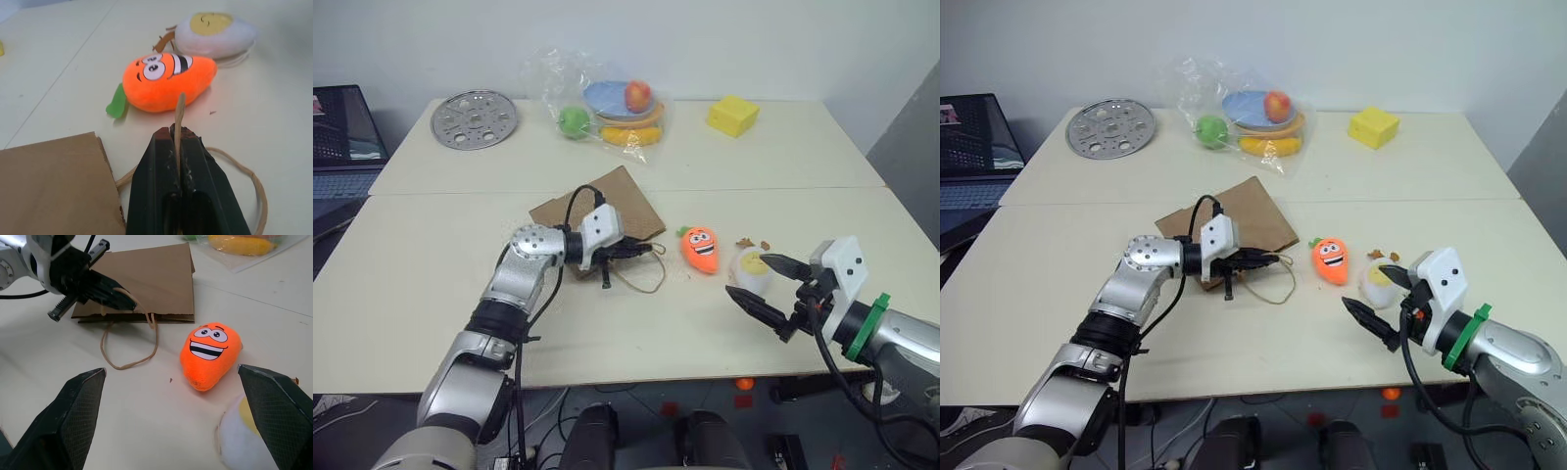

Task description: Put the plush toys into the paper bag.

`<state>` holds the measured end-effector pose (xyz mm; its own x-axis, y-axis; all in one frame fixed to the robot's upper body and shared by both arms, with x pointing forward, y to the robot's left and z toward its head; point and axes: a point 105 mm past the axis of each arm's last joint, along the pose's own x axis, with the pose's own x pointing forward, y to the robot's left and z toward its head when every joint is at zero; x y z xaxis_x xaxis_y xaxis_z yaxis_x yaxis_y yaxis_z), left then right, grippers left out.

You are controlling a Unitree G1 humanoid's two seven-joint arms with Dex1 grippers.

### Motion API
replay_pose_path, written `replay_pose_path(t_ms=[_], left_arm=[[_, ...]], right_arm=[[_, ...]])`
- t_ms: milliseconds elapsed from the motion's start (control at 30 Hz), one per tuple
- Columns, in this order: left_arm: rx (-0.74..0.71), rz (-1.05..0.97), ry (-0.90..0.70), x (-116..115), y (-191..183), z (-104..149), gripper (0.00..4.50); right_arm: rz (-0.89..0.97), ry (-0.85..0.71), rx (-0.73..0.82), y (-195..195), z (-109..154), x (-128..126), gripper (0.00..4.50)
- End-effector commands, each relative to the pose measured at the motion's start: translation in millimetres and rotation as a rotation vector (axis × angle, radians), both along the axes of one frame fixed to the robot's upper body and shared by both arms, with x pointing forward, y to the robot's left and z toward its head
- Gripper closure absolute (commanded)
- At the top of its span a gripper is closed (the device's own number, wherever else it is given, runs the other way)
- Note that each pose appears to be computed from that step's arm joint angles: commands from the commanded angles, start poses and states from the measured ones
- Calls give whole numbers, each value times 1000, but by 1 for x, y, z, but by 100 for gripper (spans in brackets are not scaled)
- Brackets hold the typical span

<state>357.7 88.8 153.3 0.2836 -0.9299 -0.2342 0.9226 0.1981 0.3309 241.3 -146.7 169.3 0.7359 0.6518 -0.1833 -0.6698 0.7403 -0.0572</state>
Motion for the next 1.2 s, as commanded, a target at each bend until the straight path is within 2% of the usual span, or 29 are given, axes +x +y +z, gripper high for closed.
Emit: replay_pose_path(t_ms=[33,100,200,300,400,533,567,800,1067,1200], left_arm=[[-91,-42,5,-3,7,52,448],[-108,-62,19,-4,9,65,448],[-117,-72,10,1,11,83,450],[-70,-51,-49,9,13,84,450],[-92,-53,-52,10,14,91,450],[-105,-66,-63,8,17,96,450],[-112,-65,-64,8,18,98,450],[-159,-46,-67,8,24,111,450],[-204,-30,-69,4,33,122,450],[-192,-28,-61,-2,36,119,450]], right_arm=[[-1,-58,25,6,9,10,0],[-4,-65,60,13,11,18,0],[35,-85,100,36,15,35,62],[61,-108,129,57,19,50,163],[68,-120,138,78,20,68,287],[21,-111,117,97,13,99,429],[19,-106,118,103,10,107,449],[45,-84,109,139,-8,134,449],[61,15,142,181,-39,139,449],[24,-2,111,186,-45,146,449]])
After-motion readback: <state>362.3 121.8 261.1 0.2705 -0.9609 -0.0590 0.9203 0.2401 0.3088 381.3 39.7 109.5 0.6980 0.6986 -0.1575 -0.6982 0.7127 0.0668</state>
